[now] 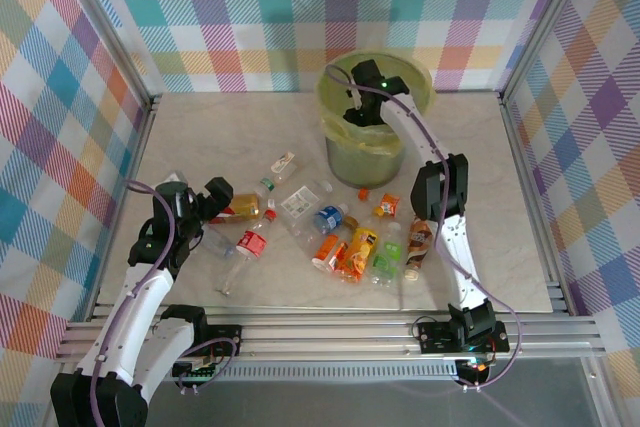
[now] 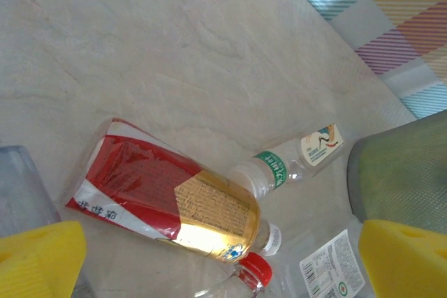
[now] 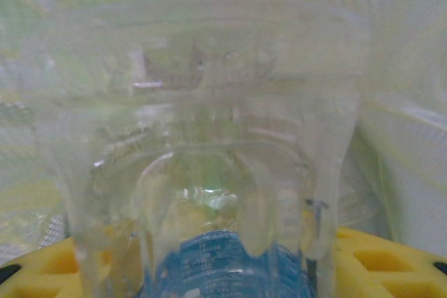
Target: Put the plastic bottles in the bin
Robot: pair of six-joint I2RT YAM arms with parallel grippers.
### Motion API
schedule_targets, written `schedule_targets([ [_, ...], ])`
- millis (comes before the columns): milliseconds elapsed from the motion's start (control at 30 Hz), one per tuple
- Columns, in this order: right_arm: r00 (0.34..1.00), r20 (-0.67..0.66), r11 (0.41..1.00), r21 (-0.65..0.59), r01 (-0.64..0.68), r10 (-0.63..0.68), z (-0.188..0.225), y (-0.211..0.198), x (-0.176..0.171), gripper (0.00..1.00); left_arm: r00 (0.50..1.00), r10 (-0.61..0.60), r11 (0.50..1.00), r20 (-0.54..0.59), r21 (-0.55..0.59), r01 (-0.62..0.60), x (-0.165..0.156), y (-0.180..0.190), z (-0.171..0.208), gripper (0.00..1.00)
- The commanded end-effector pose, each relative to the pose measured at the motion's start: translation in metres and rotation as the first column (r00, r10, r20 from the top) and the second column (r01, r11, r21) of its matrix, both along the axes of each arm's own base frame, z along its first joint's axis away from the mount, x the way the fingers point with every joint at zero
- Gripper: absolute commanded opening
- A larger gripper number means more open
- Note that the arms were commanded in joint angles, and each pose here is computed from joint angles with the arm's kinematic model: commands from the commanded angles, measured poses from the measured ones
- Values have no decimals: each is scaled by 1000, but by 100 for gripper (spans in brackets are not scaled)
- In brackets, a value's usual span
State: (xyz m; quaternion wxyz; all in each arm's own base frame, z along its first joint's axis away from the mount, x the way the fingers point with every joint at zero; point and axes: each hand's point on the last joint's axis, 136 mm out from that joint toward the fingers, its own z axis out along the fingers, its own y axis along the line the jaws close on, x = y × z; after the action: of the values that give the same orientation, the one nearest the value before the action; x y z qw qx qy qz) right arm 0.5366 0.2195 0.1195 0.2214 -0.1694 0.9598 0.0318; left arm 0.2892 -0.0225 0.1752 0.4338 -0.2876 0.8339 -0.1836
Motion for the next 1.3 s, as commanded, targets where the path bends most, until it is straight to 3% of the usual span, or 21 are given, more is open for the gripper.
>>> schedule_targets([
  [0,1000,-18,1000,1,-19,19,-6,-1,-1,55,998,48,999,-34,4,-47,-8,9,-7,100],
  [300,999,37,999,26,-32,31,24,1,0,76,987,129,992,-95,18,-128,-28,22,-17,100],
  [600,986,163,994,102,-48,31,98,6,-1,100,967,235,971,-99,66,-229,-55,43,-15,100],
  [800,968,250,987,158,-35,-5,163,-1,-20,100,935,301,952,-187,109,-285,-63,53,-34,100],
  [1033,942,320,983,178,43,-99,231,-31,-59,100,911,314,949,-269,78,-304,-54,53,-52,100],
  [1267,915,308,962,163,221,-262,249,-75,-106,100,930,210,977,-302,33,-210,-59,37,-51,100],
])
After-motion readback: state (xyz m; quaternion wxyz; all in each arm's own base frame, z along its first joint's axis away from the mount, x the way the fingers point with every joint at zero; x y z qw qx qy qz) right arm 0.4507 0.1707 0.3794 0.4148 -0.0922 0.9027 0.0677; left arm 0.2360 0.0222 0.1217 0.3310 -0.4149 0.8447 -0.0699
